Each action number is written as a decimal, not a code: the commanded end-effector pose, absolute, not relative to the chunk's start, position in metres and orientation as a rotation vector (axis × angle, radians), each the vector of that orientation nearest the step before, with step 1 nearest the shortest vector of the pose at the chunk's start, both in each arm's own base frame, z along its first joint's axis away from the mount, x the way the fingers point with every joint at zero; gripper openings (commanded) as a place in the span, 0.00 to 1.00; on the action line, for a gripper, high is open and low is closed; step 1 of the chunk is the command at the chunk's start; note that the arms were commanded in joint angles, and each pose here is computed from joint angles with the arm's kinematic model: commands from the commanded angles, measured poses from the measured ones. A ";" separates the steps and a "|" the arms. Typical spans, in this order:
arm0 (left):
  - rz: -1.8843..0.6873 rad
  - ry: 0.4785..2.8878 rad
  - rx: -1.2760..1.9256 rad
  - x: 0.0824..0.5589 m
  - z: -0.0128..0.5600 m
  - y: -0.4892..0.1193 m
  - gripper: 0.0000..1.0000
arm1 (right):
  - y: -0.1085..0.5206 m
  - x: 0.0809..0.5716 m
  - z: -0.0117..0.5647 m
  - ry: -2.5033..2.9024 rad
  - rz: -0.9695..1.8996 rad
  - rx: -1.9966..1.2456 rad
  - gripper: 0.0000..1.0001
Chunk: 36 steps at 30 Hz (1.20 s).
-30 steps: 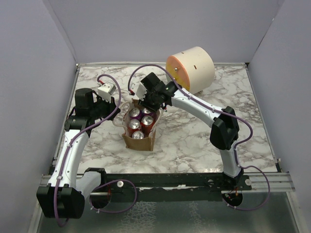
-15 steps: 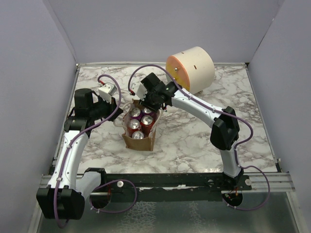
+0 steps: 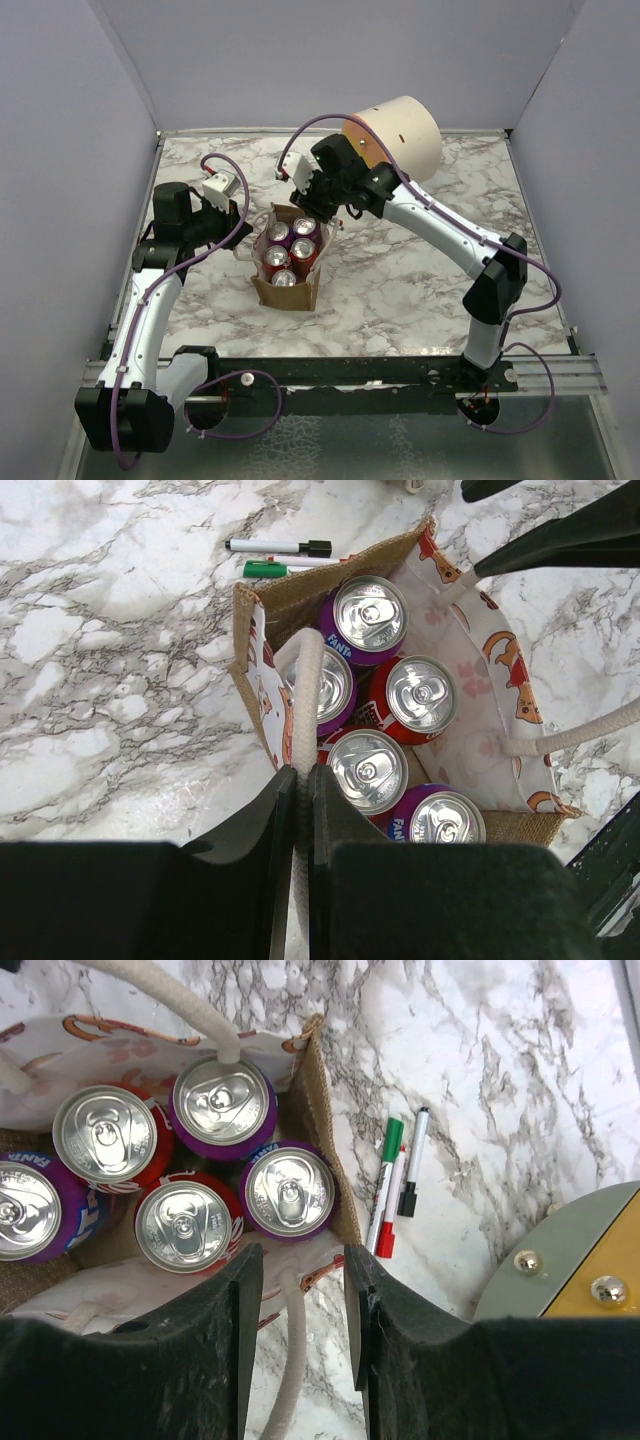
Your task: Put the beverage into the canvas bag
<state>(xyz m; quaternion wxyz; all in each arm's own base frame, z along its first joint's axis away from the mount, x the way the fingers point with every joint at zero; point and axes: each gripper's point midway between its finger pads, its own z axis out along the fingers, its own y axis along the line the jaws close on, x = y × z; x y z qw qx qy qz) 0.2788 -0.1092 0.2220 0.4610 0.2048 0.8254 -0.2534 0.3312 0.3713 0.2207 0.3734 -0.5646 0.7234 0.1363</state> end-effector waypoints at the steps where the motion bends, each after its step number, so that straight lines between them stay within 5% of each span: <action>1: -0.606 2.017 0.487 0.279 0.226 -0.106 0.00 | 0.377 0.336 0.254 1.761 0.389 -1.375 0.38; 21: -0.693 2.030 0.527 0.279 0.224 -0.116 0.00 | 0.236 0.375 0.294 1.824 0.302 -0.961 0.40; 26: -0.669 2.028 0.532 0.285 0.230 -0.114 0.00 | 0.180 0.380 0.286 1.879 0.248 -0.797 0.52; 36: -0.593 2.019 0.531 0.297 0.248 -0.106 0.51 | 0.100 0.367 0.271 1.946 0.162 -0.583 0.77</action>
